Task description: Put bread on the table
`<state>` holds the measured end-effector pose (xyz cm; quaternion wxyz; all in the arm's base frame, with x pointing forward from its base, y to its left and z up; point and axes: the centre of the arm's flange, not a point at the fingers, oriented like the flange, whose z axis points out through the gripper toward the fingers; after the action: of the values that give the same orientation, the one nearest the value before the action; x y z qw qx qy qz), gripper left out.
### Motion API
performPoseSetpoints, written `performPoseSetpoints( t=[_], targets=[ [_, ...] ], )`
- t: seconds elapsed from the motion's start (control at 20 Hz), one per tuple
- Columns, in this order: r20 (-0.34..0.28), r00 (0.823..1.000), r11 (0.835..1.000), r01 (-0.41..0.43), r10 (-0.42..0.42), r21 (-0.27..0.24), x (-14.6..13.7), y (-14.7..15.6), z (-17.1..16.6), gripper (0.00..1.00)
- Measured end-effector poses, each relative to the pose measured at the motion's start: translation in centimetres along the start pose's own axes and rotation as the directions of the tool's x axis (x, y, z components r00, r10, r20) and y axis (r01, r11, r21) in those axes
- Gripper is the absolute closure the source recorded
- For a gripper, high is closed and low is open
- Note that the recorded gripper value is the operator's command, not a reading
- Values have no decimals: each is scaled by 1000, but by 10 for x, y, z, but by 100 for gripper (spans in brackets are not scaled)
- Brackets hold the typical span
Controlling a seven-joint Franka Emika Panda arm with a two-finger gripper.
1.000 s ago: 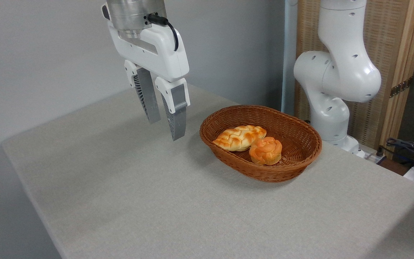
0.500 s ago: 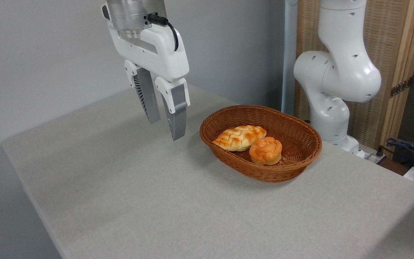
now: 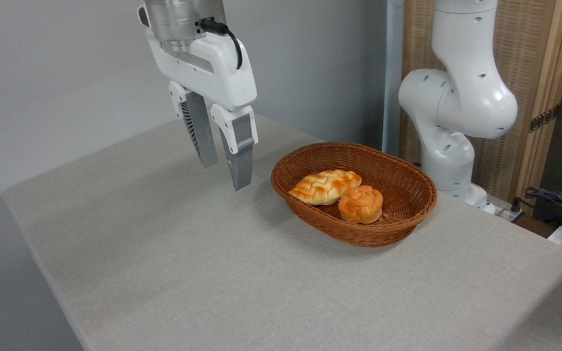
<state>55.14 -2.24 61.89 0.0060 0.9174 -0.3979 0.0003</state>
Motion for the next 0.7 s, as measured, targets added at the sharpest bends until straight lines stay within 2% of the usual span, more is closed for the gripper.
performPoseSetpoints(
  t=[0.35,0.7],
  targets=[
    [10,1000,1000,3,-3,-9,-9,7,7,0],
    [61,998,998,-17,21,-58,-65,69,40,0]
  ],
)
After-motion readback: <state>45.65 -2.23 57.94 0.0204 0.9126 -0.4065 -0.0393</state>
